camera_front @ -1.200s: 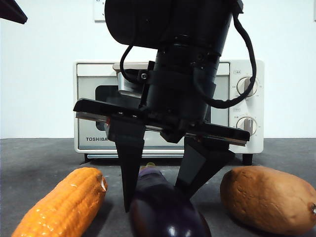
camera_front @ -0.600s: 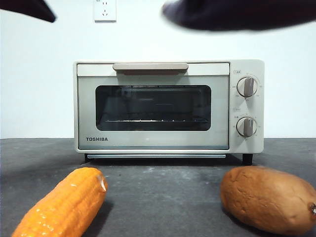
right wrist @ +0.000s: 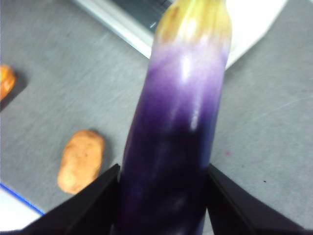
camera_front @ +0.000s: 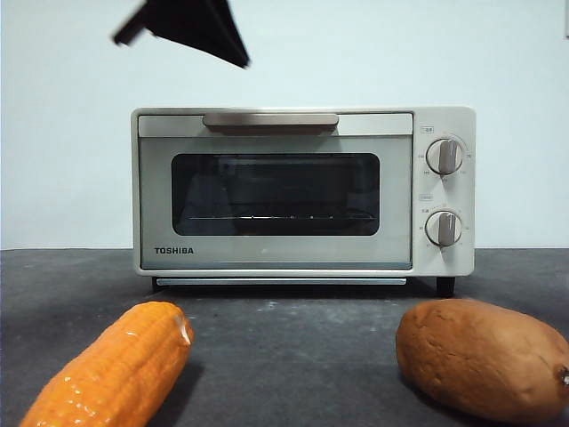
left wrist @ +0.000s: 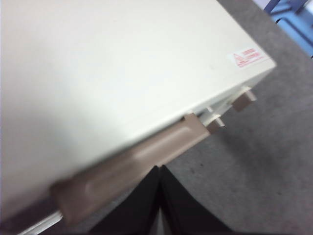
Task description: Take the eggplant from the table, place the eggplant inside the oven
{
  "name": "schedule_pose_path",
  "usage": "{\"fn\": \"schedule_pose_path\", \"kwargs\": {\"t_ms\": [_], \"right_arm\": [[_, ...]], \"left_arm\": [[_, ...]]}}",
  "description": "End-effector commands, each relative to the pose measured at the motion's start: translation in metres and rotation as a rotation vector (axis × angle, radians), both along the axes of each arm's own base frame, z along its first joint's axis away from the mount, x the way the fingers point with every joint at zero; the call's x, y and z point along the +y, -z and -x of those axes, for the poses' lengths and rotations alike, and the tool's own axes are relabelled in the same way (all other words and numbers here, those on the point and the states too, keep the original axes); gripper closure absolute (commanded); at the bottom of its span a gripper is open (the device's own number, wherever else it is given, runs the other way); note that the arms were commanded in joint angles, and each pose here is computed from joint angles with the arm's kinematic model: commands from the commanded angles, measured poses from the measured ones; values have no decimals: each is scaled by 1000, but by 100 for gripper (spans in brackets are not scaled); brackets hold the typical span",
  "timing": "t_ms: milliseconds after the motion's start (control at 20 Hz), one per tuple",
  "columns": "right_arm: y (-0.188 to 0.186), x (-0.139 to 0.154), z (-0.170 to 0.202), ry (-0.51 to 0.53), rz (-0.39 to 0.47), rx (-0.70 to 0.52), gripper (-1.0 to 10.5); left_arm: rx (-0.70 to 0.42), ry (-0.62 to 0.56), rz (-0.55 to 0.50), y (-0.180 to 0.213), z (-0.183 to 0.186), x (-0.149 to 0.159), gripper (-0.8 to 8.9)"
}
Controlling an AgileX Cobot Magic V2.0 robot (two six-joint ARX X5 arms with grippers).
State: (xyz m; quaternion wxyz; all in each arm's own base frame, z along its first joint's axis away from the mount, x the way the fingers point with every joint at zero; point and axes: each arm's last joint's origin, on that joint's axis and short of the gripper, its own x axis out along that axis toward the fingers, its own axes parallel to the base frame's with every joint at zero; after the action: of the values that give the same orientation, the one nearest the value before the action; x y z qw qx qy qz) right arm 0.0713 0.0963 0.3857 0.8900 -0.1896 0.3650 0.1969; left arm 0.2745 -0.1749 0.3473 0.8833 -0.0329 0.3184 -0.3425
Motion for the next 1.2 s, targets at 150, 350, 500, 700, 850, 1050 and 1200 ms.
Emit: {"fn": "schedule_pose_path", "kwargs": {"t_ms": [150, 350, 500, 700, 850, 1050, 1200], "right_arm": [[-9, -27, 16, 37, -55, -23, 777], [-13, -47, 28, 50, -139, -56, 777], [-14, -55, 32, 49, -163, -69, 777], [-14, -54, 32, 48, -163, -69, 777], [-14, -54, 31, 47, -161, -66, 777], [-14, -54, 31, 47, -162, -66, 777], [-14, -54, 31, 46, -165, -67, 777]], "left_arm": [[6, 46, -127, 9, -28, -32, 808], [28, 42, -227, 26, -35, -43, 808], [91, 71, -277, 33, -28, -46, 808], [180, 126, -349, 36, -10, -52, 808], [237, 192, -412, 35, 8, -61, 808], [286, 270, -477, 26, 36, -65, 808], [278, 299, -489, 12, 53, -57, 808]]}}
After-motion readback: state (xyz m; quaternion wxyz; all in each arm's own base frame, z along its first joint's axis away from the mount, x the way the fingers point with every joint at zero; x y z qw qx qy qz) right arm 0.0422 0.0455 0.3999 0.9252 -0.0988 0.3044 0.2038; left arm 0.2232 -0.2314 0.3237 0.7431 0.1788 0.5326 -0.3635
